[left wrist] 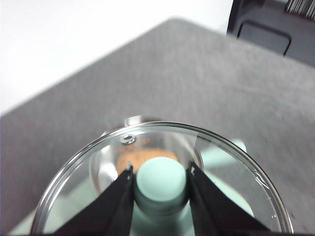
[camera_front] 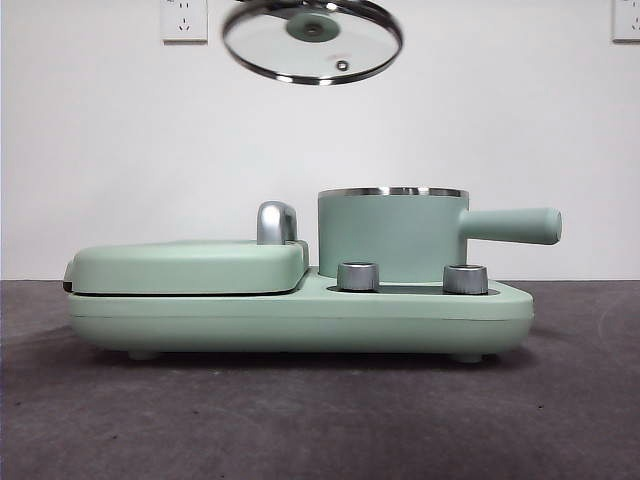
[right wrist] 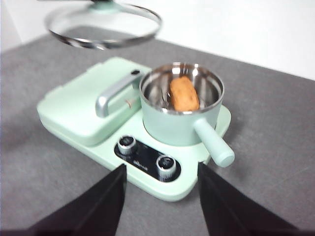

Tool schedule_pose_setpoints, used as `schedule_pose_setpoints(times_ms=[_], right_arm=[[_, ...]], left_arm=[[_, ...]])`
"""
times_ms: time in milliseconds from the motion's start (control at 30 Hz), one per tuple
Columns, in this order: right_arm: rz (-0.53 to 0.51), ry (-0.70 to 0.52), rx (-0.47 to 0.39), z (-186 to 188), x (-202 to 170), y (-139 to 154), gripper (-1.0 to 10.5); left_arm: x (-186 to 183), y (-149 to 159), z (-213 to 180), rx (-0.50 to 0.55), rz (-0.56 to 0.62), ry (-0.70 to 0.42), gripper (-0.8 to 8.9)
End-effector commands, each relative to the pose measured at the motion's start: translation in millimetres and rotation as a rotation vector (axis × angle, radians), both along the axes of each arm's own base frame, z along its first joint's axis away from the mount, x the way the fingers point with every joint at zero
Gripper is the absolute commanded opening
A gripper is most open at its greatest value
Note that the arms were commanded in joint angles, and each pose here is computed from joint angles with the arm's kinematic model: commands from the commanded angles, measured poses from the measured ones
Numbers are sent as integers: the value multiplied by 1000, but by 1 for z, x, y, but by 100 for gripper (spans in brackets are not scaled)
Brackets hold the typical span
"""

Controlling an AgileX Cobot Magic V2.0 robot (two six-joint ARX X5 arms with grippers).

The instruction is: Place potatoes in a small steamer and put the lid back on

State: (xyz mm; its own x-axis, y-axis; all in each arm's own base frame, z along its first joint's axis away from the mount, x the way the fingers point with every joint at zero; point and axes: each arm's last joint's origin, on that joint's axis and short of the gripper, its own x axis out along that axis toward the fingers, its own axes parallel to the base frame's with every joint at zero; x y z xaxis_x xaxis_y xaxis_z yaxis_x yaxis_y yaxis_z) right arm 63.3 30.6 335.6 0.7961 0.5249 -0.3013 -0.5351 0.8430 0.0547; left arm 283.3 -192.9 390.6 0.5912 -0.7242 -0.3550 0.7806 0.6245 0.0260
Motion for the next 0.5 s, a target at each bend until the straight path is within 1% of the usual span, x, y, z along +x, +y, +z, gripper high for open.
schedule_pose_setpoints(times_ms=[33, 200, 367, 500], right_arm=[[-15, 18, 62, 3, -3, -1, 222], [-22, 36, 93, 3, -3, -1, 222], [-23, 38, 95, 3, -3, -1, 222], [-23, 41, 94, 3, -4, -1, 222]], left_arm=[[10, -15, 2, -37, 3, -75, 9], [24, -29, -10, -54, 12, -108, 9], [40, -40, -26, -62, 21, -123, 9], [50, -48, -38, -52, 22, -109, 9]])
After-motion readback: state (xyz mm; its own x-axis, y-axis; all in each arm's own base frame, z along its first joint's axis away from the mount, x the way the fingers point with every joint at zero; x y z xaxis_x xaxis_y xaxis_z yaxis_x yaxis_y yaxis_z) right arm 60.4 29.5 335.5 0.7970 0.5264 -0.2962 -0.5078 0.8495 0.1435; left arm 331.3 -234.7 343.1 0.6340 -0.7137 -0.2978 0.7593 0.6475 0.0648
